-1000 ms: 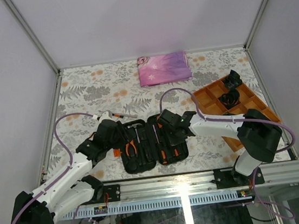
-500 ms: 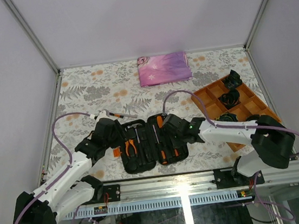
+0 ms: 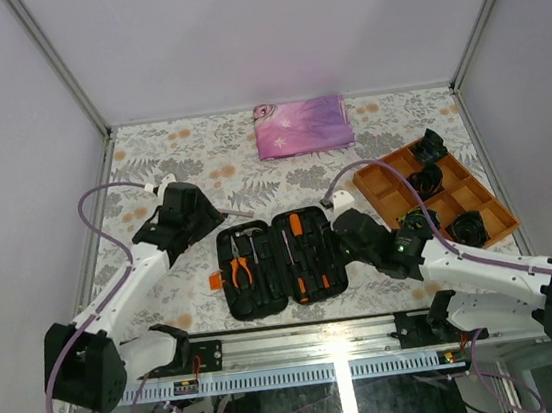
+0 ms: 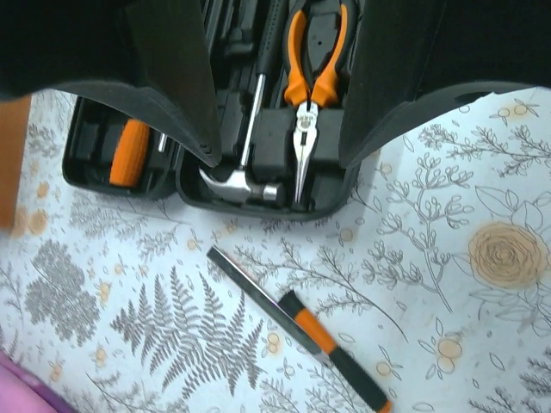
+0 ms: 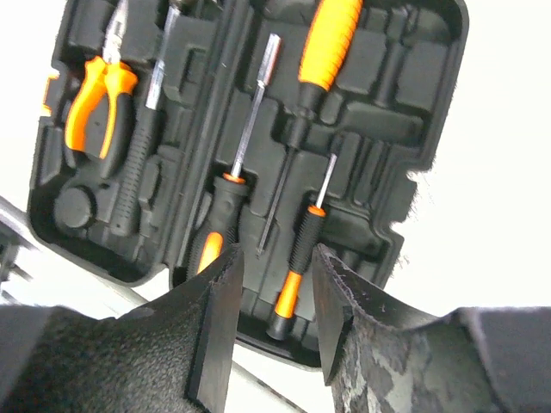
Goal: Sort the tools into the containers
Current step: Adjust the screwdriver in the storage box, then pick up the screwdriver from the center of the board.
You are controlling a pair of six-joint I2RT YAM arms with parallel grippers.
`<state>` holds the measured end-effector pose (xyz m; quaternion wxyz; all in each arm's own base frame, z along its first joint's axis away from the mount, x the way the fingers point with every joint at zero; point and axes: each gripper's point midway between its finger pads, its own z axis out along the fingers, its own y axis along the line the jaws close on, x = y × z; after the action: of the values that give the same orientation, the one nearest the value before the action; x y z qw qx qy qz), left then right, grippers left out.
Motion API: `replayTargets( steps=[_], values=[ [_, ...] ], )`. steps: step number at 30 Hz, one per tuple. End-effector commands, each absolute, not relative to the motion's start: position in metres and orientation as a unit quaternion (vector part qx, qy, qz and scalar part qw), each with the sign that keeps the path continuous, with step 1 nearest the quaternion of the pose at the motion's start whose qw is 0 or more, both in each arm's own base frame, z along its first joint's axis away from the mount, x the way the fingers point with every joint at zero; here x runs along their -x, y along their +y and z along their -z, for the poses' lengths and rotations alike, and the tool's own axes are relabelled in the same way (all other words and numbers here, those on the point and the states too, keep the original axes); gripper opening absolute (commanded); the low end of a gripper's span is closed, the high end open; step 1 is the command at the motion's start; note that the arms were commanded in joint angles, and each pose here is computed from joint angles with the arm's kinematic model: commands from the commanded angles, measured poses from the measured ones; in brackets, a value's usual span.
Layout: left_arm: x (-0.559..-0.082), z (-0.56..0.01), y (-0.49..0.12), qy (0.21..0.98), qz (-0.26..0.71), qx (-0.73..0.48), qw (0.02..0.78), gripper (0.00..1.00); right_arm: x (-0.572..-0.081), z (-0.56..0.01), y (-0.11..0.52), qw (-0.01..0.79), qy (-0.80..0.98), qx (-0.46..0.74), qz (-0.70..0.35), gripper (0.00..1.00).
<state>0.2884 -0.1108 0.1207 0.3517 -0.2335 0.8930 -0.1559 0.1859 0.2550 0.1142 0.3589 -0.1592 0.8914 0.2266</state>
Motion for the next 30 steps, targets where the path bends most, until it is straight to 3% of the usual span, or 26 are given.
replayTargets(
  steps=[1, 16, 30],
  values=[
    [-0.315, -0.123, -0.096, 0.890, 0.109, 0.259, 0.360, 0.56, -0.183, -0.108, 0.243, 0.371, 0.891, 0.132, -0.227, 0.45],
    [-0.374, -0.083, -0.067, 0.887, 0.016, 0.317, 0.334, 0.61, -0.163, -0.095, 0.232, 0.352, 0.893, 0.097, -0.263, 0.47],
    [-0.403, -0.033, -0.060, 0.898, -0.005, 0.338, 0.280, 0.59, -0.152, -0.079, 0.236, 0.313, 0.907, 0.105, -0.263, 0.48]
  ],
)
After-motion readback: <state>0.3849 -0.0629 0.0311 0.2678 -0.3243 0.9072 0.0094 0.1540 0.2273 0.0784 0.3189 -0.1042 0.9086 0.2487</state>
